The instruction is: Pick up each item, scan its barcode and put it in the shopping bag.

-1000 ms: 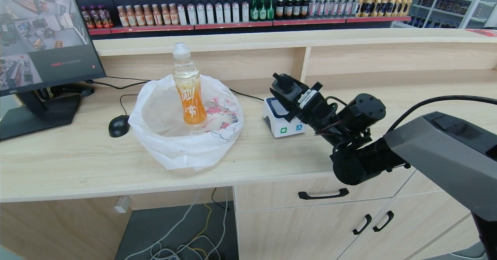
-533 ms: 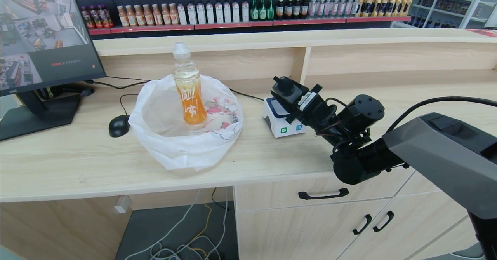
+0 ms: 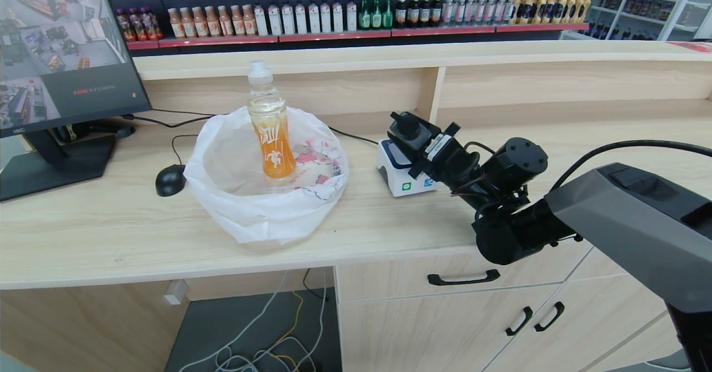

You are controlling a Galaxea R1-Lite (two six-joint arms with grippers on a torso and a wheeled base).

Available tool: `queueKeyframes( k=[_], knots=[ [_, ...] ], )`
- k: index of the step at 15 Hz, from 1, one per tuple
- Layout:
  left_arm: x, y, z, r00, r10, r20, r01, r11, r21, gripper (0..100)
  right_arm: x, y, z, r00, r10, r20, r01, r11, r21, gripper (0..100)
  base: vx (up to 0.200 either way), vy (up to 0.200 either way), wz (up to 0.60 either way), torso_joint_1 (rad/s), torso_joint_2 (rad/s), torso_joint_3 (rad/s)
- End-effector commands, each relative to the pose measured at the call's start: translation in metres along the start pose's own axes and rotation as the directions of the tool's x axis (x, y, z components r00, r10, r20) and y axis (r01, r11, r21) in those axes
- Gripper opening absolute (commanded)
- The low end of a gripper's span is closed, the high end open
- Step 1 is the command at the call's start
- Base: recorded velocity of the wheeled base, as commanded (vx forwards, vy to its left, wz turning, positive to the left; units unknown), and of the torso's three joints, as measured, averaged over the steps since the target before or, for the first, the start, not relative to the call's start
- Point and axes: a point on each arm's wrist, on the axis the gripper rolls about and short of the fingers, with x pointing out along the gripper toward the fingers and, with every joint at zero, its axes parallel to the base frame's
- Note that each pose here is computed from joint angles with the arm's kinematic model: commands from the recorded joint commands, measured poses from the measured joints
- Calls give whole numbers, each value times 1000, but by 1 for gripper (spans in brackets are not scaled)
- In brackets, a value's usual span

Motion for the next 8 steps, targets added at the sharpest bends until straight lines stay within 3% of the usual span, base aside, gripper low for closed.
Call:
queueKeyframes(
  k=[1, 8],
  knots=[
    [0, 0, 0, 1000, 1, 0, -1, 1000, -1, 100, 1, 0, 0, 1000, -2, 1, 2, 1000, 0, 0, 0, 0, 0, 0, 0, 0],
    [0, 0, 0, 1000, 1, 0, -1, 1000, 0, 100, 3, 7, 0, 1000, -2, 0, 2, 1000, 8, 0, 0, 0, 0, 0, 0, 0]
  ],
)
